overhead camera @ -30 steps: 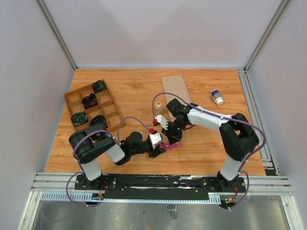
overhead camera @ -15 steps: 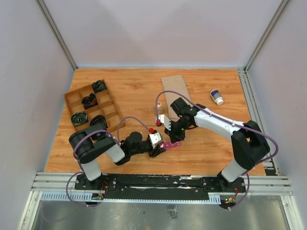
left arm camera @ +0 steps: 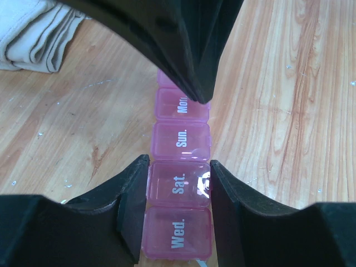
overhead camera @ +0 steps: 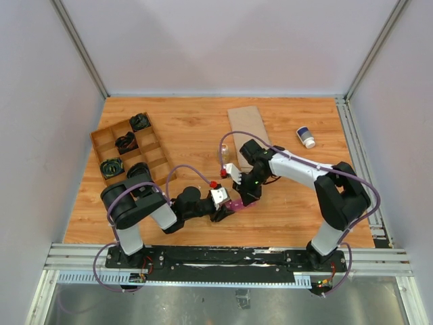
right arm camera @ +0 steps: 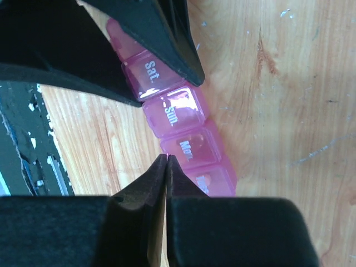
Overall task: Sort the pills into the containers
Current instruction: Close the pill container at the center of the board, then reset both arms
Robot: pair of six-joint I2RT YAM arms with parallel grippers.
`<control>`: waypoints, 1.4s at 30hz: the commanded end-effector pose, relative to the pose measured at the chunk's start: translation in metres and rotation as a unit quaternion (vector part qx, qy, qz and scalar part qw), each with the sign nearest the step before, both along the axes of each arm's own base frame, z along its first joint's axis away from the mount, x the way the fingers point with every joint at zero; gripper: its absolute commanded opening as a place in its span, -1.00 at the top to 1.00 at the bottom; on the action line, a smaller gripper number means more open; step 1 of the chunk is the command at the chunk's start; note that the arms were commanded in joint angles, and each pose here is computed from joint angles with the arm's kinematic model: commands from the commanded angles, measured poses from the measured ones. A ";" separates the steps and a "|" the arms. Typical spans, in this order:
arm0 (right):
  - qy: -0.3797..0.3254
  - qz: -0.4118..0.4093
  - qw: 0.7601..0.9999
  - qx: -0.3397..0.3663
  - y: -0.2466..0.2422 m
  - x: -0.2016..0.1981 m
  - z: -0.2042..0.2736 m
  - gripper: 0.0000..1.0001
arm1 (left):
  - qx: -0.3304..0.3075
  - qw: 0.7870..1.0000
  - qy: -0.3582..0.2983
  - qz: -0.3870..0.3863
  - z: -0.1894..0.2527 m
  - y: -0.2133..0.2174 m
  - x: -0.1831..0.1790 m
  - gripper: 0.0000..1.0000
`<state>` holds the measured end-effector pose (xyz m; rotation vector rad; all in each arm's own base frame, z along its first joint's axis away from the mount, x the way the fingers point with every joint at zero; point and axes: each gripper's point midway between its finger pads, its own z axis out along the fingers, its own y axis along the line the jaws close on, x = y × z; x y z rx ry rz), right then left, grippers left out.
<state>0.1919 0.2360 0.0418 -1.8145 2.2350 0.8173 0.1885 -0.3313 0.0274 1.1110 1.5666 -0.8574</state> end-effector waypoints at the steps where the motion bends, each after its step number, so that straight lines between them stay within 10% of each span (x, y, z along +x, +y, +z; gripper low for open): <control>1: 0.003 0.024 0.996 0.085 0.004 -0.008 0.036 0.89 | -0.008 1.000 -0.003 0.001 0.005 -0.002 0.000 0.67; 15: -0.134 0.000 0.972 0.194 -0.024 0.010 0.125 0.13 | -0.088 0.994 0.037 0.048 0.090 -0.004 0.006 -0.52; 24: -0.328 -0.078 0.911 0.236 -0.063 0.038 0.202 -0.98 | -0.193 0.975 0.065 0.088 0.189 0.024 -0.003 -0.97; 32: -0.375 -0.271 0.853 0.243 -0.097 0.059 0.310 -0.97 | -0.318 0.938 0.080 0.110 0.317 0.076 0.008 -0.99; 42: -0.400 -0.267 0.819 0.315 -0.095 0.018 0.390 -0.97 | -0.351 0.931 0.033 0.095 0.421 0.099 -0.018 -0.98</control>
